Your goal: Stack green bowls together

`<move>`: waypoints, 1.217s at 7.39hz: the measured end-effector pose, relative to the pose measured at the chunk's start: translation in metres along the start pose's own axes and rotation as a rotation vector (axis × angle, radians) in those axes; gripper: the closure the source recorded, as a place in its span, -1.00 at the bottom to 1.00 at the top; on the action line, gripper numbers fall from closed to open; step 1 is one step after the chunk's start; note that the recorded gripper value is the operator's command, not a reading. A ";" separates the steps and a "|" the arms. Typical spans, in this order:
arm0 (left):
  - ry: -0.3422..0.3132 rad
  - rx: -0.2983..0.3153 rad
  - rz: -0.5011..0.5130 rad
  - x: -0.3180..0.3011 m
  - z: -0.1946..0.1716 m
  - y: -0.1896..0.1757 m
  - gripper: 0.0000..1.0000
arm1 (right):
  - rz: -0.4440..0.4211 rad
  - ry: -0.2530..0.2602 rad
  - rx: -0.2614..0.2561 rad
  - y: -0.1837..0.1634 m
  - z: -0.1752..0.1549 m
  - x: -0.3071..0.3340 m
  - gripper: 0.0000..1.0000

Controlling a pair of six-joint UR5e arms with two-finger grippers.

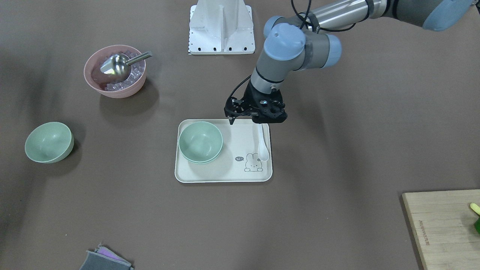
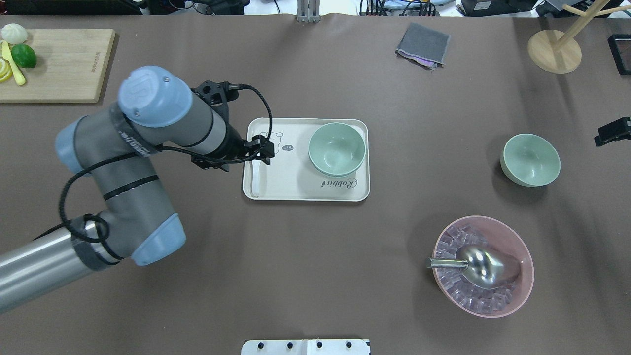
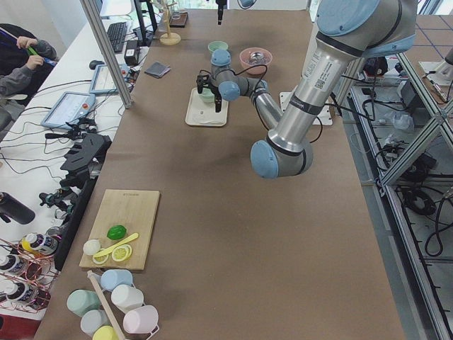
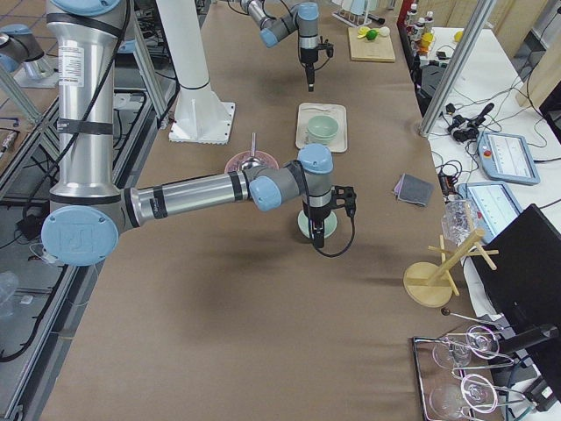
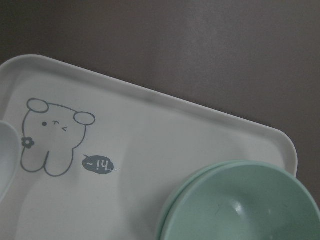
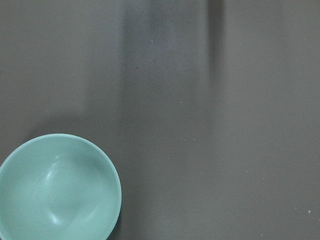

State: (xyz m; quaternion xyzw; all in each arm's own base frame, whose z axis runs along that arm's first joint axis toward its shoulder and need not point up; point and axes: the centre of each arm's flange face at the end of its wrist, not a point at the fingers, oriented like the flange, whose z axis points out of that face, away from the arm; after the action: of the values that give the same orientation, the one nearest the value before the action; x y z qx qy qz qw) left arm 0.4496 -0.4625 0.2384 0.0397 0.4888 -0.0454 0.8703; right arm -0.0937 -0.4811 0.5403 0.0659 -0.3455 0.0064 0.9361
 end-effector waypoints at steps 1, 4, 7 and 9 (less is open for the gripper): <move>-0.026 -0.010 0.049 -0.044 -0.014 -0.009 -0.97 | 0.001 -0.003 -0.003 -0.002 0.003 -0.005 -1.00; -0.108 -0.053 0.301 -0.223 -0.069 -0.057 -0.97 | 0.024 -0.021 0.006 -0.010 0.028 -0.029 -1.00; -0.111 -0.073 0.381 -0.350 -0.126 -0.066 -0.97 | 0.051 -0.047 0.028 -0.004 0.058 -0.048 -1.00; -0.113 -0.074 0.387 -0.362 -0.131 -0.065 -0.97 | 0.055 -0.035 0.019 0.000 0.070 -0.053 -0.92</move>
State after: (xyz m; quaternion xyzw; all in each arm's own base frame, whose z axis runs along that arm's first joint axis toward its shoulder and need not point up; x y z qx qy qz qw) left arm 0.1436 -0.4973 0.4784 0.0982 0.4237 0.1385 0.8898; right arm -0.1794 -0.4877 0.5583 0.0655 -0.3634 0.0341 0.9287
